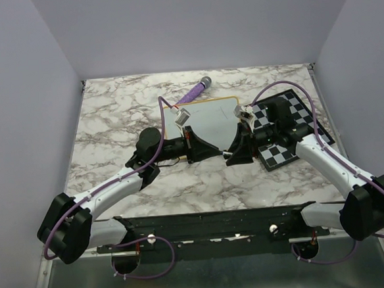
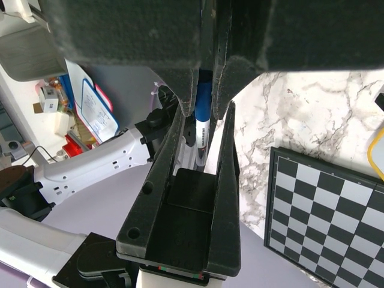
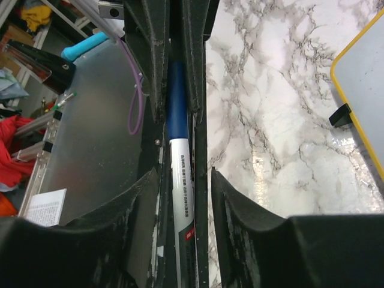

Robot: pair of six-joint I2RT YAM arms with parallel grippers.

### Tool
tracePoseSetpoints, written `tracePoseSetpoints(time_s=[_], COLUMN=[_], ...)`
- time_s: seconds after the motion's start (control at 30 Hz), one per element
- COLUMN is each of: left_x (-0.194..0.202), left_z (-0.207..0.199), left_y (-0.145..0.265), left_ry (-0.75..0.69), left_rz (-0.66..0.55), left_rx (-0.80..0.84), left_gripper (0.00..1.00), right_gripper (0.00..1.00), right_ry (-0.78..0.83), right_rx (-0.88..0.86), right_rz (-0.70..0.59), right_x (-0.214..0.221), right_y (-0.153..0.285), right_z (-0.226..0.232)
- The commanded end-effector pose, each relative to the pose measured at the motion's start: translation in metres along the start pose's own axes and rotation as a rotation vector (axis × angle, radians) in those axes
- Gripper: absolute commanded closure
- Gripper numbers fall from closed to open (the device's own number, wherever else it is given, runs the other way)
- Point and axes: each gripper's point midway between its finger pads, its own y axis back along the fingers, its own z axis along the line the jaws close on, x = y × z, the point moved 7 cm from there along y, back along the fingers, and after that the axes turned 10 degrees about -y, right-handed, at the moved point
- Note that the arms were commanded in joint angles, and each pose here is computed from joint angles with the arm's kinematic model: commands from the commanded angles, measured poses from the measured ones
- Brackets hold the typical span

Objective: Write a sentence on the whiteboard
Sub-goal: Pass from the left arm to the right, then open the pen cap from the whiteboard marker.

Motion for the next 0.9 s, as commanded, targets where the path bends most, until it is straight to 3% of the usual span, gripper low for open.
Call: tracePoseSetpoints(time_s=[0.0,0.13,0.2,0.33,0.47,0.67,0.87], left_x=[-0.008,-0.009,-0.008,-0.008,-0.006,-0.007,-0.031], left_z=[-0.002,-0.003,-0.003,-0.002,-0.002,0.004,0.02], left_y=[-0.001,0.0,0.0,0.001,0.001,0.011,0.068], left_ry=[-0.039,-0.042,-0.041,-0.036,-0.036,-0.058,-0.081], left_rz=[-0.038,-0.051,-0.052,-0.055,-0.053,-0.035,-0.104], left_rx=[-0.001,-0.001,-0.003,-0.006,-0.012,-0.054,-0.219], left_gripper=[1.0,1.0,1.0,1.0,1.0,1.0,1.0], right_gripper=[0.47,0.47,0.52,0.71,0.99,0.99,0.99], right_ry=[-0.001,0.0,-0.002,-0.002,0.012,0.075,0.095], right_rx=[-0.007,-0.011,-0.013,-0.013,-0.018,0.009,0.028], right_rz=[-0.007,-0.005,-0.005,-0.005,-0.005,0.0,0.019], right_x=[-0.001,0.0,0.0,-0.001,-0.002,-0.003,0.002], right_y=[0.001,0.0,0.0,0.0,0.001,0.004,0.008], right_z=[-0.002,-0.002,-0.002,-0.003,-0.001,0.002,0.002])
